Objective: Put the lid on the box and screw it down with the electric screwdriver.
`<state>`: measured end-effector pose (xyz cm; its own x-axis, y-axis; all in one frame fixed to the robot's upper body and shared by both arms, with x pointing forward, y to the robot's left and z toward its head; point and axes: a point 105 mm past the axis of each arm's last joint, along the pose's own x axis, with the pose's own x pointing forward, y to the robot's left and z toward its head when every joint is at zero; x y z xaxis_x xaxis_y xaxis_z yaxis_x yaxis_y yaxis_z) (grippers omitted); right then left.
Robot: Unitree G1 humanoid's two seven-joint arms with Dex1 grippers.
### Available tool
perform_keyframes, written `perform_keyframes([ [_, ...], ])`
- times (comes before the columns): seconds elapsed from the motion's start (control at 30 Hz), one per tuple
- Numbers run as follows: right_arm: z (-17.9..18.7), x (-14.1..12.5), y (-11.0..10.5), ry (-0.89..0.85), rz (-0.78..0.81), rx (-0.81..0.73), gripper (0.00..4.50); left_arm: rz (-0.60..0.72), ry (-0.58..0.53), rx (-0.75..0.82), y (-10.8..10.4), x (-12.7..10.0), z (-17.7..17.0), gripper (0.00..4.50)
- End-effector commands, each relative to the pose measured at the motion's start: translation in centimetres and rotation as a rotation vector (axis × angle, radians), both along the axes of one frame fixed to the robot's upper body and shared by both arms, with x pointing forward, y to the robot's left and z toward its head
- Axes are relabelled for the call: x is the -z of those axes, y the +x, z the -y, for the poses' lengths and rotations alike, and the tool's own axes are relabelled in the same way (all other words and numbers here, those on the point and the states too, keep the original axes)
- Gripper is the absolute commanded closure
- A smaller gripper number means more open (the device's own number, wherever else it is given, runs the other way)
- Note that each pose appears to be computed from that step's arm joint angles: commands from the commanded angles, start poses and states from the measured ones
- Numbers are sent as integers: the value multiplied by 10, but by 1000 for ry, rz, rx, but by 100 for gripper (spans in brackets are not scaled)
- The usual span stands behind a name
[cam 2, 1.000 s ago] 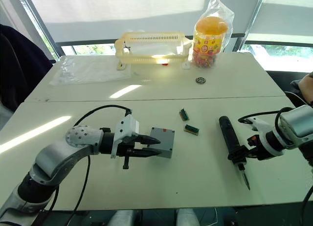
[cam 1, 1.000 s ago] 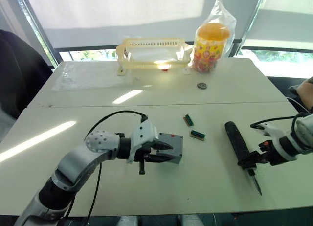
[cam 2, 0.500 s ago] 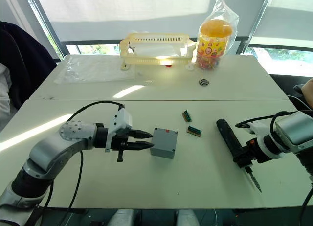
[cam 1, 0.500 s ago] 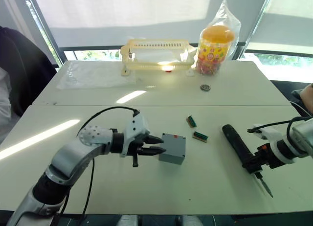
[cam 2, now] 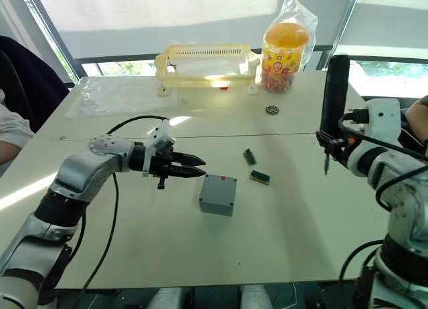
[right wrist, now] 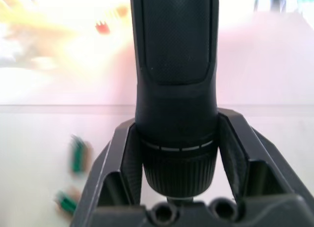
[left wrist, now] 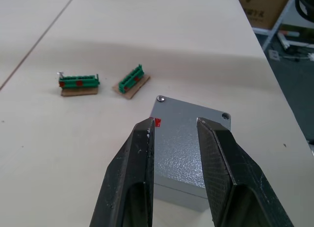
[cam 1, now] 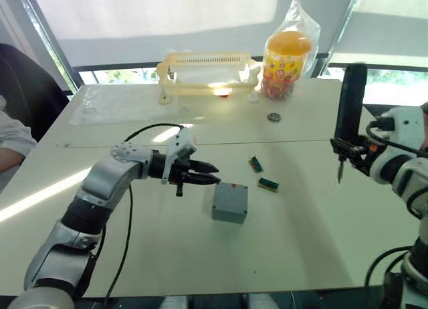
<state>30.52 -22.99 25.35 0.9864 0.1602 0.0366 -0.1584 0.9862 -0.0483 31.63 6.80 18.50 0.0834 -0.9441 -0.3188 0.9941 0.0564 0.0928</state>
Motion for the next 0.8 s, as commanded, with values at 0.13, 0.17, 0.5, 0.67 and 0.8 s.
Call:
perform_keyframes([
  [0.13, -74, -19, -12, 172, 295, -304, 274, 63, 57, 88, -2, 6, 18, 317],
  [0.17, -80, -16, -12, 187, 301, -323, 274, 68, 66, 90, -2, 9, 20, 317],
  [0.5, -107, 15, -19, 218, 284, -406, 274, 94, 125, 69, -5, 32, 24, 317],
  [0.67, -120, 26, -23, 227, 263, -444, 274, 74, 156, 42, -7, 46, 21, 317],
  [0.8, -122, 31, -24, 224, 253, -449, 274, 63, 148, 34, -9, 47, 23, 317],
])
